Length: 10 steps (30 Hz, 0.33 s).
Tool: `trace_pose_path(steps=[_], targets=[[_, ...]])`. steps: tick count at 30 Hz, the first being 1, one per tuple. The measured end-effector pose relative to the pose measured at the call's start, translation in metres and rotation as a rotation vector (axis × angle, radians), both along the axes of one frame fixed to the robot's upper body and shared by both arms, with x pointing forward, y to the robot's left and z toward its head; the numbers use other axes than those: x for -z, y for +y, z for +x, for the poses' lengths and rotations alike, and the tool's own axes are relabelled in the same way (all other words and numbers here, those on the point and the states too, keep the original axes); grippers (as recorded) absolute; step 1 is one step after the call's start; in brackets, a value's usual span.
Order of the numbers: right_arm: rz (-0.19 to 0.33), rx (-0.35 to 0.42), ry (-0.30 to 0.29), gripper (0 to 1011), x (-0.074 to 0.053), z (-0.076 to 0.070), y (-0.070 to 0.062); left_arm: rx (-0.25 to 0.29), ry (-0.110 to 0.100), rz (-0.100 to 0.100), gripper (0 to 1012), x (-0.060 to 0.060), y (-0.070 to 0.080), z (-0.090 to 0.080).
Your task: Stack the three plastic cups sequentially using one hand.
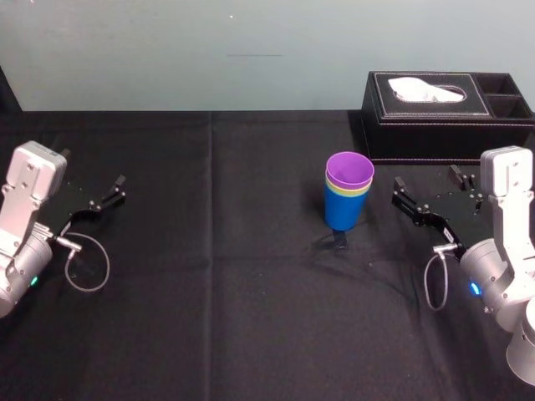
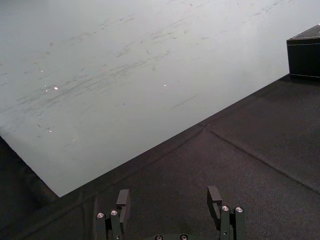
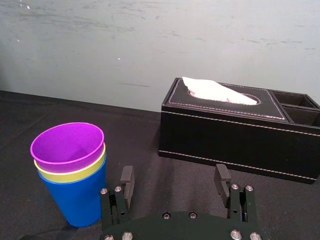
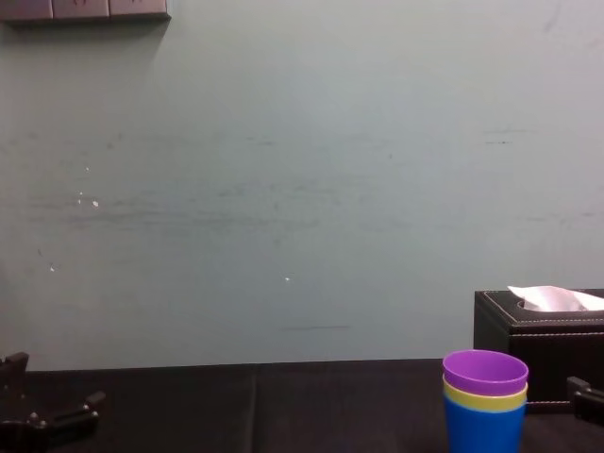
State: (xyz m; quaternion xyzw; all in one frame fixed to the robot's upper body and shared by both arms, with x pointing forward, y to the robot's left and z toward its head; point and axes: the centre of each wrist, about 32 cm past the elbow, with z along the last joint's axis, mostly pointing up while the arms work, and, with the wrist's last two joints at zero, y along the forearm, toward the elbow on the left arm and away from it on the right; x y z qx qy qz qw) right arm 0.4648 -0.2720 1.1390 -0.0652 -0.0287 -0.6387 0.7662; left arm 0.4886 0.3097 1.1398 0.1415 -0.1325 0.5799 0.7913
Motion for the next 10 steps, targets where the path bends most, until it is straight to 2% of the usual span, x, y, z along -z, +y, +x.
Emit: trace_pose_path(steps=[10], targets=[[0.0,0.0,0.0,1003,0.0,0.0,0.0,0.0,0.0,0.0,1011,0.0,0.0,0.0]])
